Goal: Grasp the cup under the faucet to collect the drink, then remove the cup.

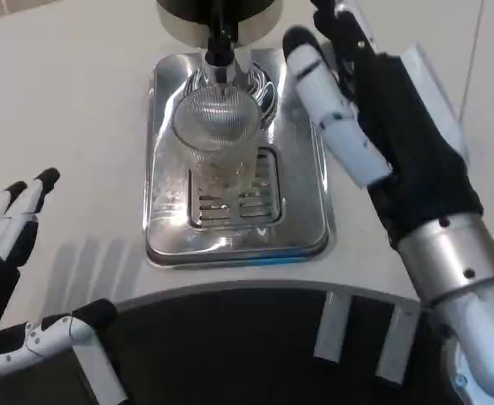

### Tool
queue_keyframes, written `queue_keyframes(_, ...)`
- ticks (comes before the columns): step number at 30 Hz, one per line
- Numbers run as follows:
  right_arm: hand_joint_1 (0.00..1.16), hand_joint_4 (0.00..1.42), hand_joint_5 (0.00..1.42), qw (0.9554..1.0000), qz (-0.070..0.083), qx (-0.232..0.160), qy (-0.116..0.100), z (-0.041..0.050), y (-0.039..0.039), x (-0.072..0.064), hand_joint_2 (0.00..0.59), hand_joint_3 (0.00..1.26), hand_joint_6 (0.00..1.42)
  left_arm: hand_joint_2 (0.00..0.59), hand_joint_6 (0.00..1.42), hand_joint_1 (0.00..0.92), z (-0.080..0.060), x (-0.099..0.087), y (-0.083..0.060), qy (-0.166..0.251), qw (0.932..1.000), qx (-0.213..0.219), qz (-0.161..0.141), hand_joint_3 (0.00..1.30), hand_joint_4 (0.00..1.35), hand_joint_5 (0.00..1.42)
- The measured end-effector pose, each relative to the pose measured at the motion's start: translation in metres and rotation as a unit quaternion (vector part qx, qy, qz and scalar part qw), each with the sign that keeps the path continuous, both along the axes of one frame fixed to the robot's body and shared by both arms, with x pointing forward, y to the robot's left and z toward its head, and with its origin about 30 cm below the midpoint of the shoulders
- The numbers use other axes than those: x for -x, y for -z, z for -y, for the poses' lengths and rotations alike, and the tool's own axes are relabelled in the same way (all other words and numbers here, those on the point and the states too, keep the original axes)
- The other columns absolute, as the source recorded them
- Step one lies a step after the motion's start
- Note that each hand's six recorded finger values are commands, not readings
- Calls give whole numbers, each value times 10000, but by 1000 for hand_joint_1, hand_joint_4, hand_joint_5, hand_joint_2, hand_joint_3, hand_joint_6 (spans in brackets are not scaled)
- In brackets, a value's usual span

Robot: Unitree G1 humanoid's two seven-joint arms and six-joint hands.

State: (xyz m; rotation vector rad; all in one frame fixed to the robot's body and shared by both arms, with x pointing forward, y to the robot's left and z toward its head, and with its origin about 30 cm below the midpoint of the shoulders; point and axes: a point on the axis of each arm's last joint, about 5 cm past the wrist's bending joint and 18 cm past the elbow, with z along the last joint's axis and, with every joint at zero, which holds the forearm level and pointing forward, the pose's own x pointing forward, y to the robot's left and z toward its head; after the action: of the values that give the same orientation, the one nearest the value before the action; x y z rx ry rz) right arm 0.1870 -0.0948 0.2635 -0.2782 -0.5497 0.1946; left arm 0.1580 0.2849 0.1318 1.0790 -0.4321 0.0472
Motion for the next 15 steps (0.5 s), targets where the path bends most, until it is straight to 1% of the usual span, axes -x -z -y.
queue_keyframes(1,98,0,0,10000,4,-26,-14,-4,-5,-8,517,0,0,95,0,0,0,3,1,12,10000,-2,-5,0,0,0)
queue_keyframes(3,96,0,0,9998,-34,-134,-150,-41,-27,-80,517,0,0,96,0,0,-3,21,5,27,10000,-20,-60,0,0,0)
queue_keyframes(6,93,0,0,9995,-67,-211,-244,-84,-43,-137,517,0,0,98,0,0,0,37,5,51,9999,-31,-91,0,0,0)
queue_keyframes(9,89,0,0,9991,-47,-204,-376,-132,-57,-194,518,0,0,99,0,0,5,49,8,63,9999,-28,-114,0,0,0)
queue_keyframes(12,82,0,0,9985,-34,-212,-497,-161,-61,-214,520,0,0,100,0,0,6,50,6,66,9999,-26,-119,0,0,0)
queue_keyframes(15,76,0,0,9976,4,-157,-671,-221,-63,-216,521,0,0,101,0,0,5,41,-2,67,9999,-26,-103,0,0,0)
